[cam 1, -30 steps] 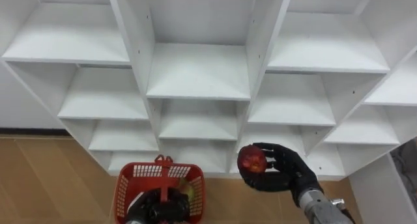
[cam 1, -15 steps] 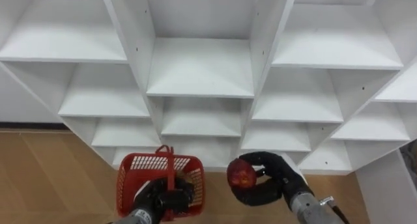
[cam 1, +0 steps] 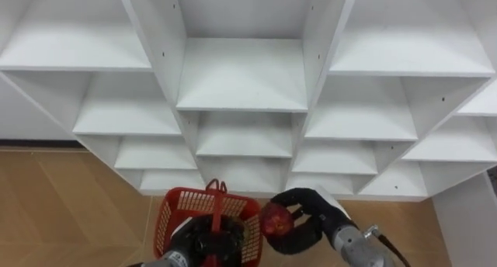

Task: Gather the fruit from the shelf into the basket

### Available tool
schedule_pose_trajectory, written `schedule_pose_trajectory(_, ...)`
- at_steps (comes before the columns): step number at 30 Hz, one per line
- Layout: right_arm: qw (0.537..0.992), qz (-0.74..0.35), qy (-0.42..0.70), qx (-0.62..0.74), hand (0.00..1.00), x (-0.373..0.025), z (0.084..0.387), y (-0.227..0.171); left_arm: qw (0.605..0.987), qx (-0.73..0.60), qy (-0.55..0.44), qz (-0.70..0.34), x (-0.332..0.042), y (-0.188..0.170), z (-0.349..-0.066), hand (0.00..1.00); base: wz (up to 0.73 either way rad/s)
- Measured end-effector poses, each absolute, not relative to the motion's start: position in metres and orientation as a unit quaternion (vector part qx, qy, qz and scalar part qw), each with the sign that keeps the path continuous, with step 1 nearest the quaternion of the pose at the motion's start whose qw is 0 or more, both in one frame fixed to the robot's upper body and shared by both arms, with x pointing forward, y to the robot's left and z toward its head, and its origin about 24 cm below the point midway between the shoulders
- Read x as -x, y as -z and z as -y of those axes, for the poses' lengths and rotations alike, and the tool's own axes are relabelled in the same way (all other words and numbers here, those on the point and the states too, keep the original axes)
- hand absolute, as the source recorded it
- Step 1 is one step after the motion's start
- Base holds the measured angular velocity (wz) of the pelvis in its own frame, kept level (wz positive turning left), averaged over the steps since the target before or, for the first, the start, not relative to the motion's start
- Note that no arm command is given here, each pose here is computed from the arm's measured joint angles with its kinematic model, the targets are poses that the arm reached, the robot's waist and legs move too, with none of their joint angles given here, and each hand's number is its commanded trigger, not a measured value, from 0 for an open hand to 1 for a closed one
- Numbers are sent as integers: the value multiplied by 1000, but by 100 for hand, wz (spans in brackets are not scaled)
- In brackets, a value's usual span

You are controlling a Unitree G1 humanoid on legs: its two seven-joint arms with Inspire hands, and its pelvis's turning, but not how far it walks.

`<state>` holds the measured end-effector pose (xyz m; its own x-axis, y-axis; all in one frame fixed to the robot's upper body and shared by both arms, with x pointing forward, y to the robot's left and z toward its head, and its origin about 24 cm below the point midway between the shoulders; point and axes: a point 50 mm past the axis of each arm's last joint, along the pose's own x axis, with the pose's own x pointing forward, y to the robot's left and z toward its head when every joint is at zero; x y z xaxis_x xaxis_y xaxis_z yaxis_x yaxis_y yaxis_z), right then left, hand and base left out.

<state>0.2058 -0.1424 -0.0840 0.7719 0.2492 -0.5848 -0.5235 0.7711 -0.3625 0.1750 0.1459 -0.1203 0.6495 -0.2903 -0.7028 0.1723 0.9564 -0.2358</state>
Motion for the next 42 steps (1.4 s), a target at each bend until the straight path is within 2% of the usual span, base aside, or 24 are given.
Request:
schedule_pose_trajectory(26,881,-259,-246,310,100,-223,133,87,887,30,248,-389,-188,114,-139,100,2)
schedule_pose_trajectory(38,866,-284,-257,322,100,-218,132,97,885,25,262,-384,-191,113,-135,100,0)
schedule_pose_trajectory(39,865,-286,-257,322,90,-218,132,98,885,25,263,-385,-191,113,-135,100,0)
schedule_pose_trajectory(40,863,-289,-258,323,56,-217,133,99,883,24,265,-385,-191,113,-134,100,0)
schedule_pose_trajectory(41,862,-290,-260,325,0,-216,133,100,882,23,268,-386,-190,113,-133,100,0)
schedule_pose_trajectory(42,861,-291,-261,326,0,-216,133,100,882,22,269,-387,-190,113,-132,100,0)
